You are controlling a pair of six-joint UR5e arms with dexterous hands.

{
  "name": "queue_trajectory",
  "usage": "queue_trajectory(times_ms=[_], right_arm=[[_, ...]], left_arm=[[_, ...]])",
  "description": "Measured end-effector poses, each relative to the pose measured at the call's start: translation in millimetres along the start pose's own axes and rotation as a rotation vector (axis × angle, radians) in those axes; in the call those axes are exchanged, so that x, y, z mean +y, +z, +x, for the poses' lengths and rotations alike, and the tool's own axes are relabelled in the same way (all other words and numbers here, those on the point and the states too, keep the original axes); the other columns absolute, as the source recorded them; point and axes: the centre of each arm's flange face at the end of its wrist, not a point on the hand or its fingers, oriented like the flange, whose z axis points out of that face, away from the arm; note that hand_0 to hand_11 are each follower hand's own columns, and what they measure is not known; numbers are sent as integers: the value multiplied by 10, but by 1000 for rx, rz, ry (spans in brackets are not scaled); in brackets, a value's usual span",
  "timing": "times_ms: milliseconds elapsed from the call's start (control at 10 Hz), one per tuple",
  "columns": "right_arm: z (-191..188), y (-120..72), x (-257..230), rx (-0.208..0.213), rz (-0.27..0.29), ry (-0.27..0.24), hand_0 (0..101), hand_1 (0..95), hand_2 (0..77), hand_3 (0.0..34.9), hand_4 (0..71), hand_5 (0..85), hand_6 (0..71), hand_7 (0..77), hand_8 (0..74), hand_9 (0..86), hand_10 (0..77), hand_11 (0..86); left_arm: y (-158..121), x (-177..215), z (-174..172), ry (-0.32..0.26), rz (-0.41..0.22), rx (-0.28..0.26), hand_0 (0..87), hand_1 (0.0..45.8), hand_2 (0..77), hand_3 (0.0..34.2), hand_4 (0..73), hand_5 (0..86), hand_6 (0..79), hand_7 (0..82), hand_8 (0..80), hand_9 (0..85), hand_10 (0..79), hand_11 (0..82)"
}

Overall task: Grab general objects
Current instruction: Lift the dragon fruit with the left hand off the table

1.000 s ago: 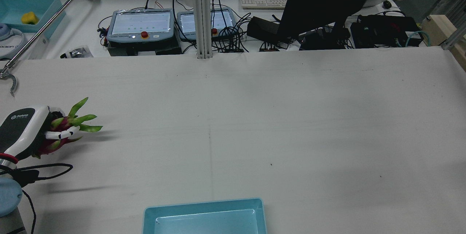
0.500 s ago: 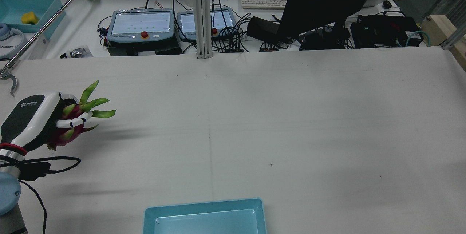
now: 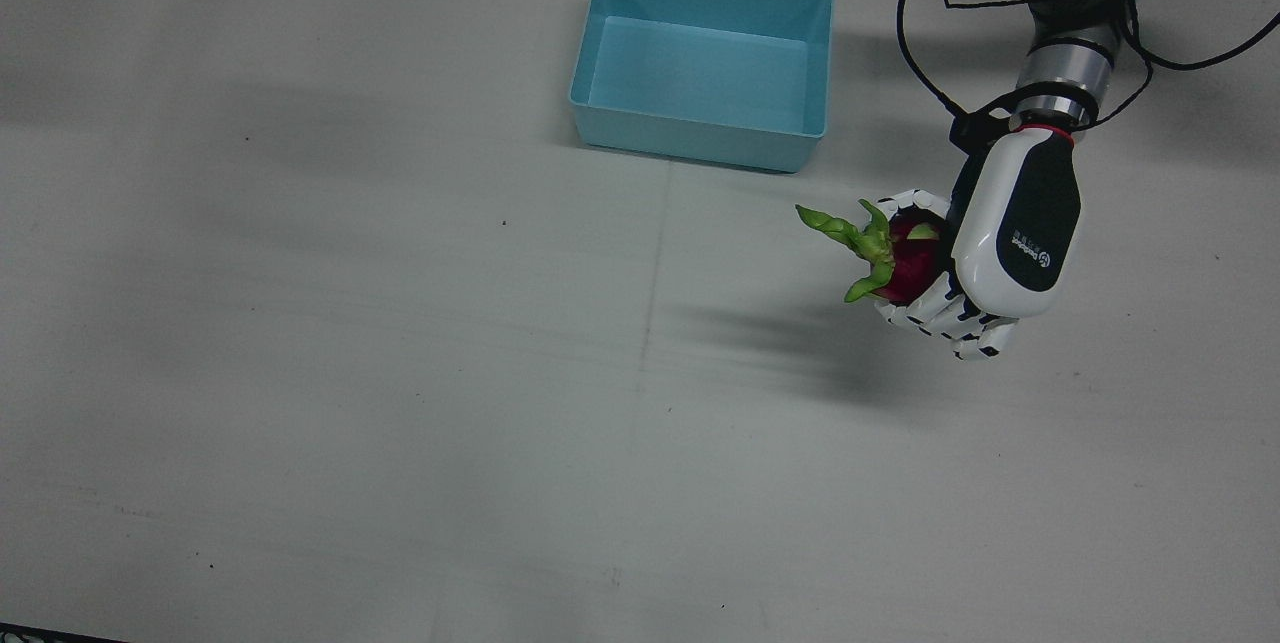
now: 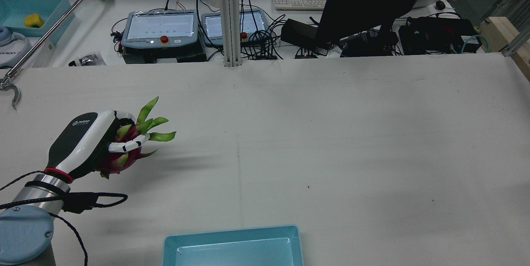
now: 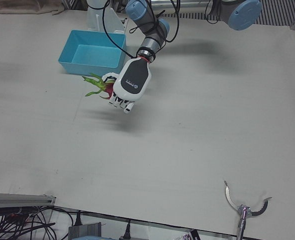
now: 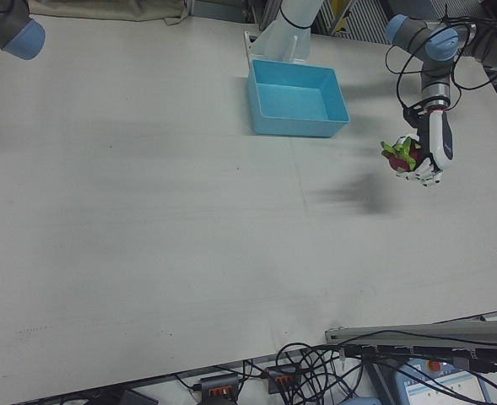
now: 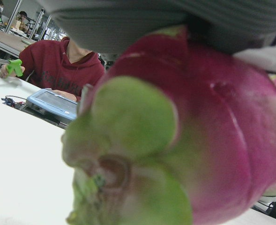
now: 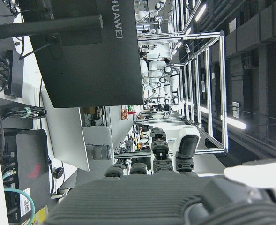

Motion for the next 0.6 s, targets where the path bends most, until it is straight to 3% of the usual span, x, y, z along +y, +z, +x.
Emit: queue_trajectory(times_ms=[300,600], right_arm=[[0,0,0,0,0,0,1,60,16,0,0,742,0,0,0,16,5,11],[0,0,0,0,0,0,2,60,16,0,0,742,0,0,0,16,0,11]], left_arm=[[65,129,81,-199,-105,4,10,0,453,0,436,398,687,365,693,404,142,704],[148,442,332,-313,-312,29,9,0,464,0,442,398,687,371,698,404,136,704]])
